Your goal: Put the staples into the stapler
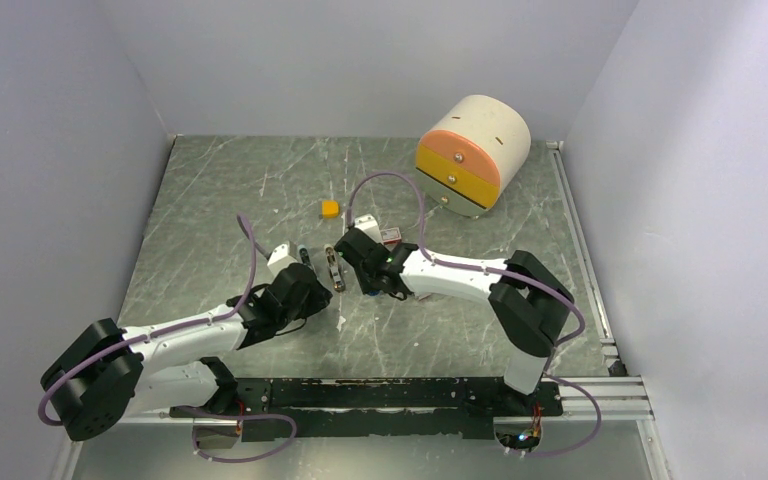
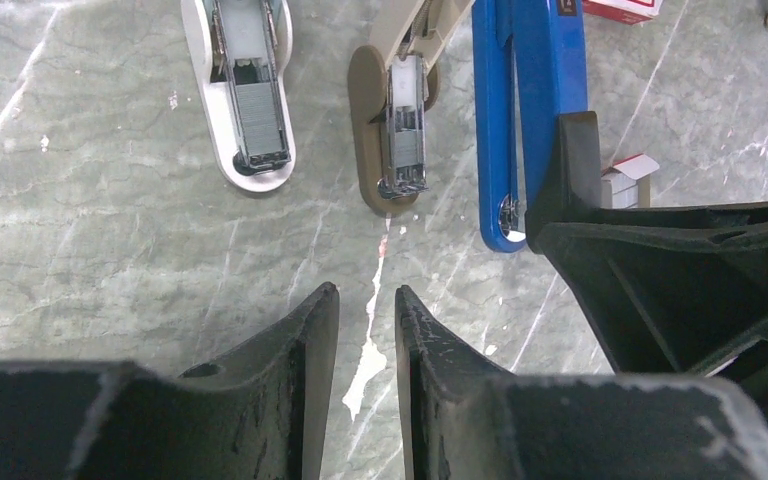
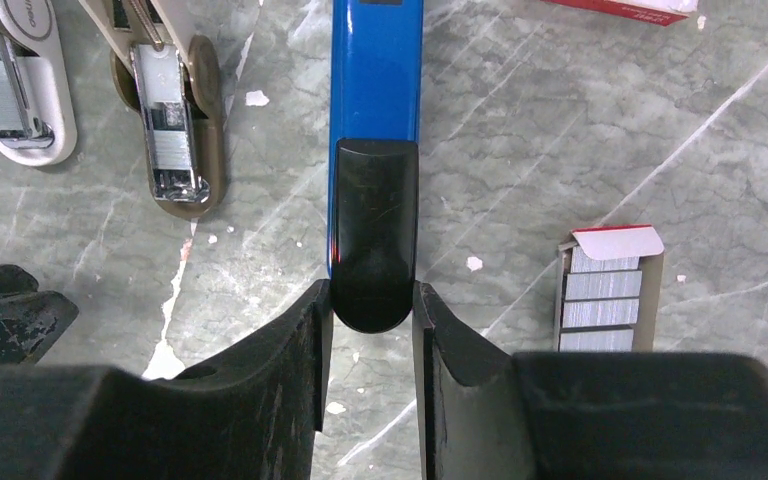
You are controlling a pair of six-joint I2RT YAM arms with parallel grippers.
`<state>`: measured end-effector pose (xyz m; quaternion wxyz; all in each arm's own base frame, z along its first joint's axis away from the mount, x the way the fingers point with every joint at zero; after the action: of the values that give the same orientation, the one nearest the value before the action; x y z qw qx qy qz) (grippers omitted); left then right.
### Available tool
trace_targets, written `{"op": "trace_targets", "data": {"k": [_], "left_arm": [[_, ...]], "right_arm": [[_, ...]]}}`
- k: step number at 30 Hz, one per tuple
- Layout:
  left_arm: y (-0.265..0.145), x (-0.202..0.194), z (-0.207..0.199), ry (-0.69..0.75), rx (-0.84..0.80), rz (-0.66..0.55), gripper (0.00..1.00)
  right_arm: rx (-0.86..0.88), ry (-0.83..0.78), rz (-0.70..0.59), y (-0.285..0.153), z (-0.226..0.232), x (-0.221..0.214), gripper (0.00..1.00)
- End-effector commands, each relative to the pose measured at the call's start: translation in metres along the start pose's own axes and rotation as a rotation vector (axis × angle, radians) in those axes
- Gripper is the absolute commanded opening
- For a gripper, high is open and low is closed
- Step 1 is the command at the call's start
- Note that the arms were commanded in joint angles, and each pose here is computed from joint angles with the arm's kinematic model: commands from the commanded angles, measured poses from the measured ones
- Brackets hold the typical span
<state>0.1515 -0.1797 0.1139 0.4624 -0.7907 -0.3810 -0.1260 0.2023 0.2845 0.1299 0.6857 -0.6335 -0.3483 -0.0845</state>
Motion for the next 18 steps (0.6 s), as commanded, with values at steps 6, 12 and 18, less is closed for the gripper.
{"op": "trace_targets", "data": {"k": [6,12,18], "left_arm": [[-0.001,0.003,0.006,0.000,0.014,-0.026,0.33],[-0.001,0.006,0.007,-0.006,0.013,-0.031,0.34],[0.001,0.009,0.011,-0.008,0.025,-0.023,0.34]], "right_arm": [[-0.051,-0.050,0.171,0.031,-0.006,-0.038,0.23],[-0.053,0.000,0.021,0.005,-0.005,0.001,0.31],[-0.036,0.015,-0.066,-0.007,-0.002,0.032,0.41]]}}
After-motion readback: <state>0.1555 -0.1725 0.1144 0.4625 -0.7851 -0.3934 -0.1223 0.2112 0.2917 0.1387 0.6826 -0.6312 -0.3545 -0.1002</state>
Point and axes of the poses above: each gripper's point midway between its finger pads, its own y axis out along the fingers, its own z axis along the line the jaws close on, x = y × z, the point moved 10 cm from there along -y, back along the fingers, and after that the axes turned 1 degree about y, right-handed, at the moved point
